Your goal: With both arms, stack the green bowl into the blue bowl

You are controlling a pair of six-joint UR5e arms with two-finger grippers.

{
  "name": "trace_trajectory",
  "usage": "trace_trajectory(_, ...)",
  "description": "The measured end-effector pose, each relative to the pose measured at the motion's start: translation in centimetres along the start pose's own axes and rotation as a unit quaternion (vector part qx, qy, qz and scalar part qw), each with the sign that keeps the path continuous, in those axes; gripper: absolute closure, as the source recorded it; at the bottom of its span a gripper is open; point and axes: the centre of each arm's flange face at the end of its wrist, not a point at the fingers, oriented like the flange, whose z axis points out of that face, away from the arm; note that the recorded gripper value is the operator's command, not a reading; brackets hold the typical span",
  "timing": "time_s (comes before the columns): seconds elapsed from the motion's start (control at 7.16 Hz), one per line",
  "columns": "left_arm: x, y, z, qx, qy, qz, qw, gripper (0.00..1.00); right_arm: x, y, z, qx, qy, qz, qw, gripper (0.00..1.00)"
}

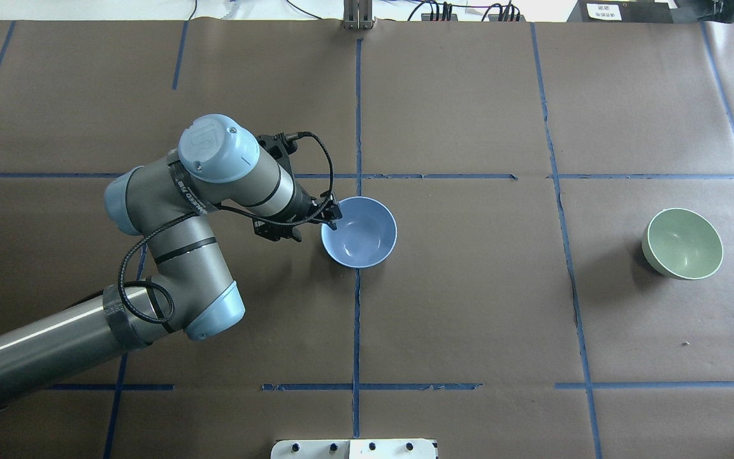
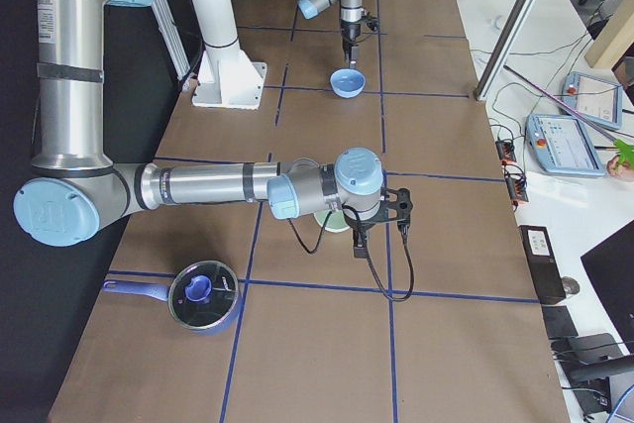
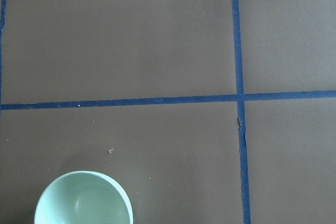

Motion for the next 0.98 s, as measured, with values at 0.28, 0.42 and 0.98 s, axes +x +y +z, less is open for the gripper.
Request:
trace_trajectory(0.28,-1.7,-4.3,-8.1,-0.027,0.011,-0.031,0.9991,0.0,-2.1,0.3,1.6,-0.006,-0.005,0.001,1.0,0.0)
trace_trajectory(0.42,-3.8,-5.2,-12.5,-0.032,0.014,-0.034,0.9988,0.0,-3.9,1.0,3.3,-0.003,-0.012,0.001,0.9999,0.0)
trace_trajectory(0.98,-8.6,-6.0,-21.7,-0.02,-0.011,-0.009,0.9997,0.0,-5.1,7.5,13.8,0.003,-0.015,-0.01,0.9998,0.0)
